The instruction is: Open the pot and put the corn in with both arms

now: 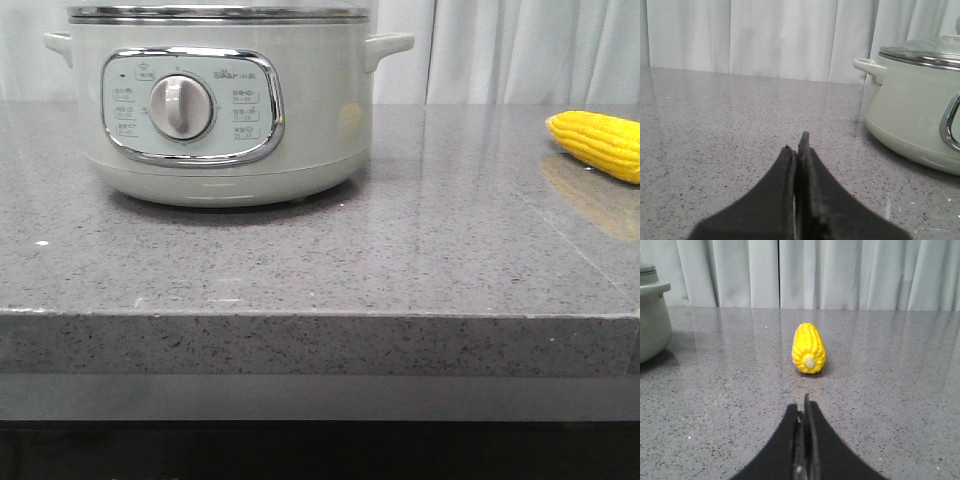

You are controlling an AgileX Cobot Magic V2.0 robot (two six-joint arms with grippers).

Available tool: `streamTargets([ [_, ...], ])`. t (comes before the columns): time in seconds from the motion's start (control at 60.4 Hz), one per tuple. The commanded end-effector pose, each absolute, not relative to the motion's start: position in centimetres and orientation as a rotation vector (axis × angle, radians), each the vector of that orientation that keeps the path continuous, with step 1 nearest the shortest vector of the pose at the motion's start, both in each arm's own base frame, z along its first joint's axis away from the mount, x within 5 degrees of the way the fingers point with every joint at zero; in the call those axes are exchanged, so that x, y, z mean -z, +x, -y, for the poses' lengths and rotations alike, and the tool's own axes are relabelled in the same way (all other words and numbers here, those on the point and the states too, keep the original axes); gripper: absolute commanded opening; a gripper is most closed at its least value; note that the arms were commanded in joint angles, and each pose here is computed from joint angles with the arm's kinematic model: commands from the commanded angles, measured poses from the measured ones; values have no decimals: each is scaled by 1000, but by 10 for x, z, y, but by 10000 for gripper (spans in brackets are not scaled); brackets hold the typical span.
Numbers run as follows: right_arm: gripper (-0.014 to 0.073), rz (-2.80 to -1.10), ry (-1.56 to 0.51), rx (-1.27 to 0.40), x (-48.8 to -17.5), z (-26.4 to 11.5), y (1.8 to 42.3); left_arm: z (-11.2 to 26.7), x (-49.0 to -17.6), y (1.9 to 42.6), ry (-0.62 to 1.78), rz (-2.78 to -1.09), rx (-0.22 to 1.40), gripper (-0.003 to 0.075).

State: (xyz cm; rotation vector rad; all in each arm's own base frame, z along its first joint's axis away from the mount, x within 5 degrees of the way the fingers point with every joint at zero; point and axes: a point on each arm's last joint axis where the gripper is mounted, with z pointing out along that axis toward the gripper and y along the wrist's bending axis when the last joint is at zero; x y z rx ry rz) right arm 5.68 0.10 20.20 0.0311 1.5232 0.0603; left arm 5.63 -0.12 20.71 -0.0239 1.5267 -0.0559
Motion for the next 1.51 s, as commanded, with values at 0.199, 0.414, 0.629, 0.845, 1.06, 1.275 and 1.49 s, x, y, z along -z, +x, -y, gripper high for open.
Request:
streamTargets([
  [0.199,-122,-1409,23,-52,-215,-1,54,1,-211,55,-33,-1447,55,-20],
  [0.414,-122,-1409,23,-52,-215,-1,54,1,-211,55,-33,-1447,55,-20],
  [0.629,-122,-1408,23,-52,-215,-1,54,1,-211,55,-33,-1447,55,-20],
  [0.845,-122,-1403,22,-52,-215,-1,53,0,-215,54,-34,-1405,54,-20],
  [1.06,-122,-1369,22,-52,-234,-1,49,0,-242,48,-39,-1346,66,-20],
  [1.275,-122,-1379,27,-49,-286,0,34,2,-297,38,-26,-1363,76,-20],
  [1.49,-122,-1483,33,-44,-340,0,34,4,-351,42,-9,-1505,84,-20],
])
